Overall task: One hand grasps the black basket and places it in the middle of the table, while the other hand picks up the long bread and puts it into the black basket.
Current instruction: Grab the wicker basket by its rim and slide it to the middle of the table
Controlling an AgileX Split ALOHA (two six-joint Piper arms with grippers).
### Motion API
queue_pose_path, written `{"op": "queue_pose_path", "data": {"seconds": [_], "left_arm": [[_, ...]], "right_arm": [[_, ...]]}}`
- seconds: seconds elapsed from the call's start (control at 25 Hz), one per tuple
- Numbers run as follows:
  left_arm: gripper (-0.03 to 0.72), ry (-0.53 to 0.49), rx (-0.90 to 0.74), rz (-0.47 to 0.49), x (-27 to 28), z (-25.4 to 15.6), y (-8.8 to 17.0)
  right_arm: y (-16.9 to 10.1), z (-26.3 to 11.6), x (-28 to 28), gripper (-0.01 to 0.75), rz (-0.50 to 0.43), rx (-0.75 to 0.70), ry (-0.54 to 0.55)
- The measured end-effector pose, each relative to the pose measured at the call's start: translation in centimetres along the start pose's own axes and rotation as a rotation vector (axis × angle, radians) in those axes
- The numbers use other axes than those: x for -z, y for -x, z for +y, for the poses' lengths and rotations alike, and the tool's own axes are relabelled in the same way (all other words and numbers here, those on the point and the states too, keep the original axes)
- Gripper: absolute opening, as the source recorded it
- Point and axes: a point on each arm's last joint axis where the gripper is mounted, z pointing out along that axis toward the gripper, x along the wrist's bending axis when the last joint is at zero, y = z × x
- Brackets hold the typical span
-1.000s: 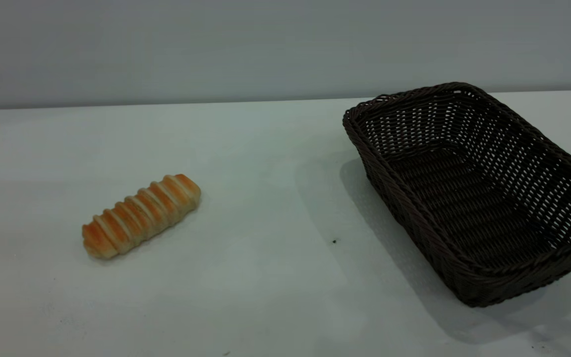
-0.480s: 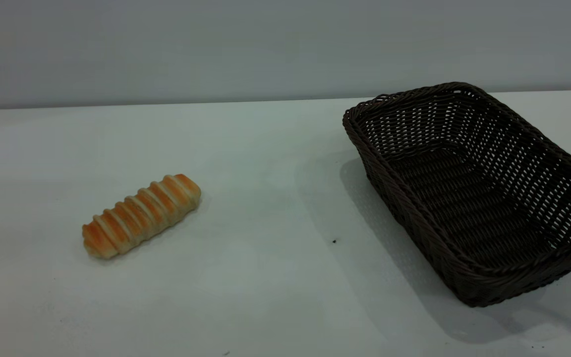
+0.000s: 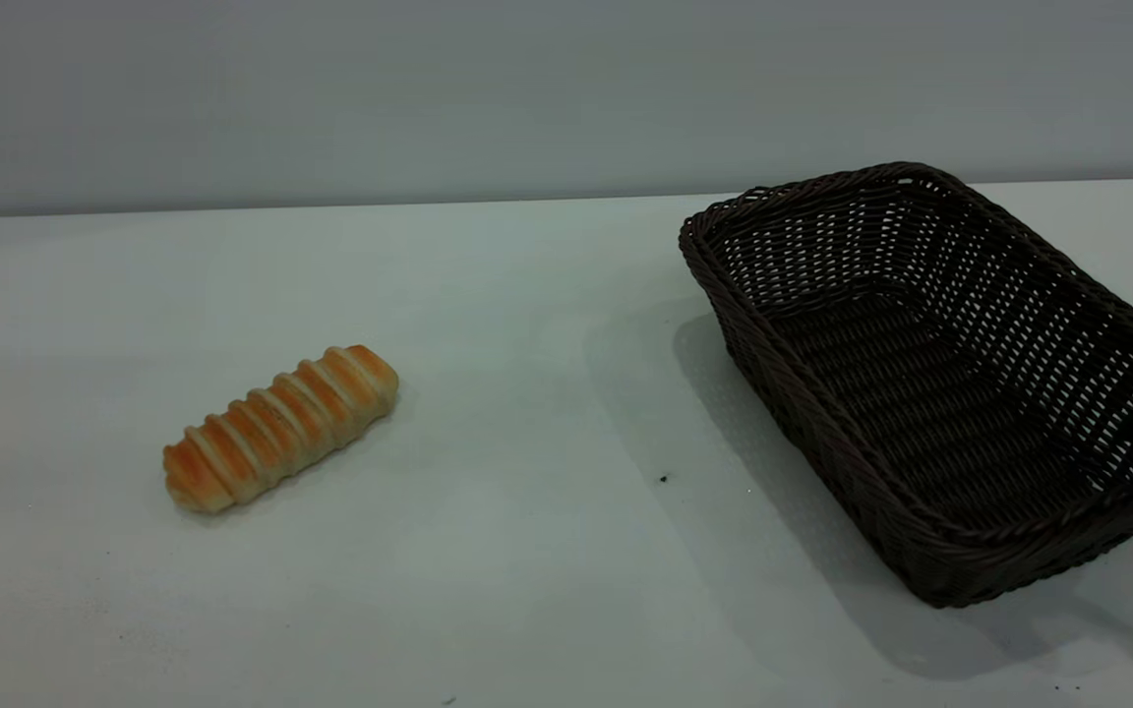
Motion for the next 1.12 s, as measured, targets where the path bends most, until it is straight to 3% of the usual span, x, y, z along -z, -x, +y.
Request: {"op": "queue_pose_path", "data": {"seconds": [0.2, 0.4, 0.64, 0.76, 0.96, 1.12], "left_arm": [[0.366, 0.0, 0.0, 0.0, 0.0, 0.0, 0.0], [0.366, 0.0, 0.0, 0.0, 0.0, 0.0, 0.0], [0.366, 0.0, 0.0, 0.0, 0.0, 0.0, 0.0], [0.366, 0.0, 0.0, 0.0, 0.0, 0.0, 0.0], [0.366, 0.0, 0.0, 0.0, 0.0, 0.0, 0.0], [0.366, -0.002, 0.0, 0.0, 0.0, 0.0, 0.0]], "right_arm": [[0.2, 0.4, -0.7, 0.457, -0.017, -0.065, 0.029], [1.5, 0.2, -3.2, 0.457, -0.096, -0.135, -0.012], [1.2, 1.1, -5.2, 0.448, -0.117, -0.132, -0.024], [0.6, 1.7, -5.6, 0.363, -0.106, -0.126, -0.018], [0.3, 2.2, -5.8, 0.111, -0.1, -0.14, 0.005], [-0.1, 2.4, -5.8, 0.109, -0.088, -0.066, 0.003]]}}
